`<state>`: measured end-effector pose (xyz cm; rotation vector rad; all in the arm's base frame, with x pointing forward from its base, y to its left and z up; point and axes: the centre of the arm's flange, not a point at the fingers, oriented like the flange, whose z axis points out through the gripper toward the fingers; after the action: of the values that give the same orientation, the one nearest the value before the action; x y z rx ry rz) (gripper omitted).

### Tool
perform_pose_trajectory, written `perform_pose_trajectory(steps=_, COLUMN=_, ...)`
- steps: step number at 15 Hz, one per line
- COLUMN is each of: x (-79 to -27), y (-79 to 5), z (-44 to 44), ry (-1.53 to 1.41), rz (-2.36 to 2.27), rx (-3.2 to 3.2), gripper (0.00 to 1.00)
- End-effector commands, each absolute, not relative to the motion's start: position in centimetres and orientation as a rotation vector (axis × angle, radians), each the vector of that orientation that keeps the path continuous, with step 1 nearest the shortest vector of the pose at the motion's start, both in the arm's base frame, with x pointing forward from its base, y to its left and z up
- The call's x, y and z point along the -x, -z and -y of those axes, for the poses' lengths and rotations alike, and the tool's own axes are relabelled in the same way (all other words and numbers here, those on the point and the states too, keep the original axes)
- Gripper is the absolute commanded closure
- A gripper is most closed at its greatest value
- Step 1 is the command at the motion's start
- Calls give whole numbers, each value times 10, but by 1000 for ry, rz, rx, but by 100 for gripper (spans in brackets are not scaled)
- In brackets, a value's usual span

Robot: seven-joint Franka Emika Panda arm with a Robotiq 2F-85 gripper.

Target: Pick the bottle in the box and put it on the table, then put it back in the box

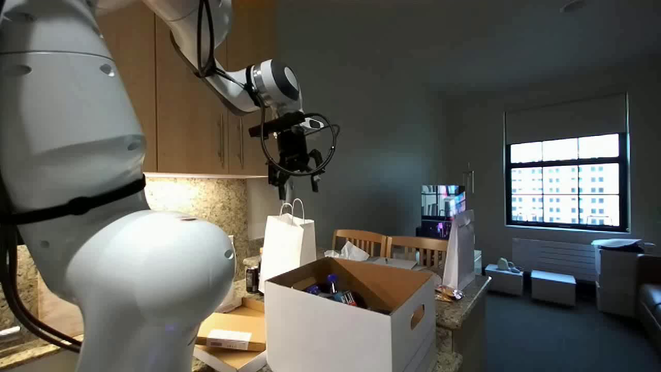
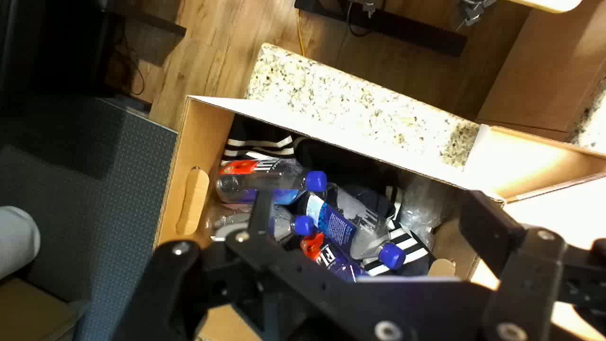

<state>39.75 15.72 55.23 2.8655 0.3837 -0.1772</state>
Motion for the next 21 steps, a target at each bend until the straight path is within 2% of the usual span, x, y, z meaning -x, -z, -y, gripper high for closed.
perform_pose_trajectory(steps=1, x=-398, y=-552, z=-157, ry=177, rz=-384, rx=-2866, gripper=0)
perform_pose_trajectory(steps=15, x=-398, y=-552, z=-157, ry=177, rz=-384, rx=-2866, gripper=0)
perform_pose_trajectory(steps=21, x=-409, y=-541, z=-163, ry=-66, rz=-119, rx=-2929, gripper=0)
